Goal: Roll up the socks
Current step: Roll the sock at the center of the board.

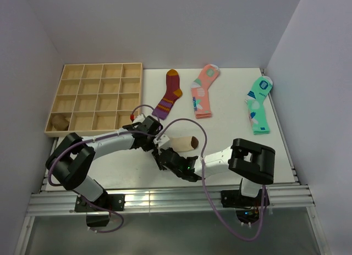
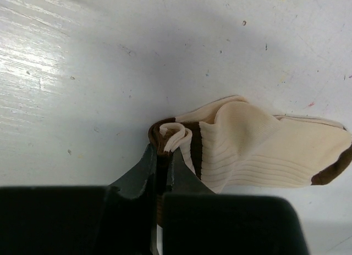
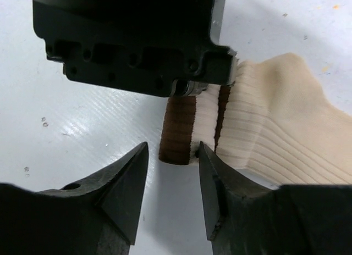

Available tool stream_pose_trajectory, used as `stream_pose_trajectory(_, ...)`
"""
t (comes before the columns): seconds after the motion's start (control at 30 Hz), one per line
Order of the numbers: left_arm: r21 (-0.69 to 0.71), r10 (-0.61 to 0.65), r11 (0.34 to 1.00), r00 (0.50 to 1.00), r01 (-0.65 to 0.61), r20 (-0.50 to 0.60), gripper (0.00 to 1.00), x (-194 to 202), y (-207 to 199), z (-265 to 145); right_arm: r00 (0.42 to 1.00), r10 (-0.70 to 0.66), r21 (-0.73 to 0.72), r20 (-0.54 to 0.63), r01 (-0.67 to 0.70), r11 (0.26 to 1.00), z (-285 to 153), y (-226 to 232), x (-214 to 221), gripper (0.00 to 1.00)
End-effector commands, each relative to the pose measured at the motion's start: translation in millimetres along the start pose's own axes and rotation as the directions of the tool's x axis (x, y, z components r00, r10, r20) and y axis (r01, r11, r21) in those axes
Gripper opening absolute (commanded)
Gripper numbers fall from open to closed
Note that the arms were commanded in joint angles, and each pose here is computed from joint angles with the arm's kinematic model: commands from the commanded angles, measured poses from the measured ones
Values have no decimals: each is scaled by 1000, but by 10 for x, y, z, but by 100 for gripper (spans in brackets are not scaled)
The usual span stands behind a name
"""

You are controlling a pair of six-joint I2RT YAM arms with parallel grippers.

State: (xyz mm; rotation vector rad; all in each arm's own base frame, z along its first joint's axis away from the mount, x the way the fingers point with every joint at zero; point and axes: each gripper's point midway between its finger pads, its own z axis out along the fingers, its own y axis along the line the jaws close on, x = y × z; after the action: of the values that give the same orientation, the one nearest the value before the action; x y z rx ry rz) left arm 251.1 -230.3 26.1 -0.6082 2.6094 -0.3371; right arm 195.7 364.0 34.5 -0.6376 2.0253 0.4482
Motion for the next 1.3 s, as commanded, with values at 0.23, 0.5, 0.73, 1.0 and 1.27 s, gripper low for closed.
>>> stream_pose_trajectory(0.23,-119,67,989,990,-82,-127,0,311,342,66,996,-23,66,92,17,998,-47,-14,-334,51)
stream_pose_trajectory(0.5,-110,70,990,989,-85,-133,0,301,310,59,996,-84,86,-13,84,993,157,23,-14,51)
stream_pose_trajectory(0.73,-82,68,993,987,-80,-143,0,318,286,30,992,-85,187,-93,102,977,245,-137,240,38)
stream_pose_trajectory(1.0,-18,-44,999,996,42,-79,21,261,393,-88,989,38,50,-141,-31,998,90,-148,241,0)
stream_pose_trajectory(1.27,168,-272,950,961,262,39,78,74,406,-257,952,176,-238,-249,-236,942,-52,87,211,0)
